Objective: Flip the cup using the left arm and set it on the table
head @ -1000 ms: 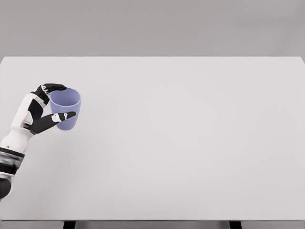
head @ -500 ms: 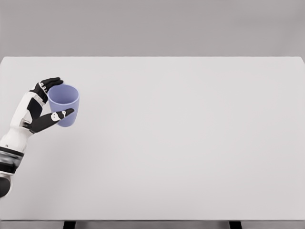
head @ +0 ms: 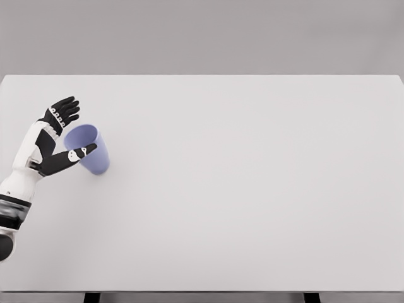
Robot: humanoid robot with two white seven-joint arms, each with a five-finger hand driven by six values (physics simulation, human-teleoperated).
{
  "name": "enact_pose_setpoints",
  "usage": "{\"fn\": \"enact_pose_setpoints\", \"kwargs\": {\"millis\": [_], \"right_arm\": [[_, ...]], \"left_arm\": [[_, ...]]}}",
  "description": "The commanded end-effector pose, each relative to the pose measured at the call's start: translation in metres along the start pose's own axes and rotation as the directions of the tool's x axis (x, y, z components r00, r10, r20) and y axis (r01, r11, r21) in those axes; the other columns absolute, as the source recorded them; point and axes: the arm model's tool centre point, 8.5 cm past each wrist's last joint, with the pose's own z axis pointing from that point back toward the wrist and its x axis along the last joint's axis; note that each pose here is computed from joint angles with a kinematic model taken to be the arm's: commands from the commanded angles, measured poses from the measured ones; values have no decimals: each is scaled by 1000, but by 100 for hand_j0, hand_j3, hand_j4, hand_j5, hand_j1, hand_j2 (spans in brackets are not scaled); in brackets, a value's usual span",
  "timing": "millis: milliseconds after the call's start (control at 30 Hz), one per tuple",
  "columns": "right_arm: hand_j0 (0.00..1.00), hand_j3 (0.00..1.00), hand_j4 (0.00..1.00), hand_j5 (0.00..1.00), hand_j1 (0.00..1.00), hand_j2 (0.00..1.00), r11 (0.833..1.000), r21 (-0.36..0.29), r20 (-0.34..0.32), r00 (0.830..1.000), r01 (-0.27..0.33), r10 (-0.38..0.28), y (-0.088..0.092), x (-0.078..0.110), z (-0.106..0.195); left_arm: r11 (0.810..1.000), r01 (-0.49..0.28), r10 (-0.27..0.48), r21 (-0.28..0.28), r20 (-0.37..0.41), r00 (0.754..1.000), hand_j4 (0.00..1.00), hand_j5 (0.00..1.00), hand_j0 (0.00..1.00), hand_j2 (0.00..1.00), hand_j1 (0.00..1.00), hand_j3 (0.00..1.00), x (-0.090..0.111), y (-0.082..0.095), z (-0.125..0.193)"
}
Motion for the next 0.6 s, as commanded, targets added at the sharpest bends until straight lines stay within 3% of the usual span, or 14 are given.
{"fn": "enact_pose_setpoints", "kwargs": {"millis": [0,400,467,500,533,567], "right_arm": [[100,100,100,100,100,100,1000,0,0,1000,0,0,0,0,0],[100,100,100,100,100,100,1000,0,0,1000,0,0,0,0,0],[100,100,100,100,100,100,1000,0,0,1000,0,0,0,0,0],[100,100,100,100,100,100,1000,0,0,1000,0,0,0,0,0],[100,100,100,100,100,100,1000,0,0,1000,0,0,0,0,0],[100,100,100,100,100,100,1000,0,0,1000,0,0,0,0,0]], "left_arm": [[1000,4,-4,-2,3,1000,89,89,89,89,89,89,0,0,0],[1000,25,-25,2,24,999,93,93,93,93,93,93,9,11,-3],[998,66,-65,-13,75,995,100,100,100,100,100,100,24,30,-2],[991,98,-86,-93,124,989,100,100,100,100,100,100,36,34,-5],[973,128,-101,-194,146,984,100,100,100,100,100,100,41,28,-9],[932,170,-121,-320,169,978,100,100,100,100,100,100,48,23,-12]]}}
